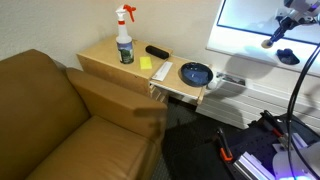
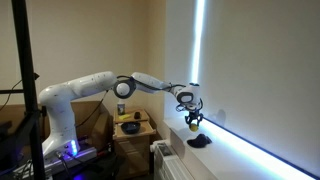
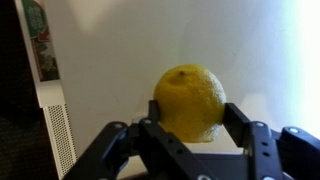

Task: Move the lemon from the windowsill to the nightstand

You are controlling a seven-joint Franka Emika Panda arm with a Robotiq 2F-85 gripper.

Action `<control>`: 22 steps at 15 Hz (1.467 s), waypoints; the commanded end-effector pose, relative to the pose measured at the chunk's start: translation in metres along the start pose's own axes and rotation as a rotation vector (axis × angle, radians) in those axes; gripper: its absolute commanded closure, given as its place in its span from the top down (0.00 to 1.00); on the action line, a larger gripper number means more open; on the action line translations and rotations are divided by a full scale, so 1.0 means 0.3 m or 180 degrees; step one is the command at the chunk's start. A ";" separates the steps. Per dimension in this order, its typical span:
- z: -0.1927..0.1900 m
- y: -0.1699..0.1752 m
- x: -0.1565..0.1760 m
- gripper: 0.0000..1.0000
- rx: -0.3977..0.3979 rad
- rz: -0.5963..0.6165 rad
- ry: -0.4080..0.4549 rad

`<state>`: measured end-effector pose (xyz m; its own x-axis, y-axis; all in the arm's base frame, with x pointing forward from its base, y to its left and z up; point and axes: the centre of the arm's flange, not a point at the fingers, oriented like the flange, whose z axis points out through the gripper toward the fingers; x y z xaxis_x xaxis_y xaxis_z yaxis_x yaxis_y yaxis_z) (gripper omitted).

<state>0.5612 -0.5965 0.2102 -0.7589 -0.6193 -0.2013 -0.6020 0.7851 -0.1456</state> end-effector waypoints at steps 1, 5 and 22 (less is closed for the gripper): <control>-0.232 0.101 0.089 0.42 -0.0373 -0.0340 -0.0366; -0.430 0.199 0.075 0.42 -0.0629 -0.0940 -0.0547; -0.484 0.245 -0.428 0.42 -0.0965 -0.2379 -0.0987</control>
<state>0.5583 -0.5299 0.3520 -0.1970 -0.8959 -0.3983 -0.9650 0.2489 -0.0827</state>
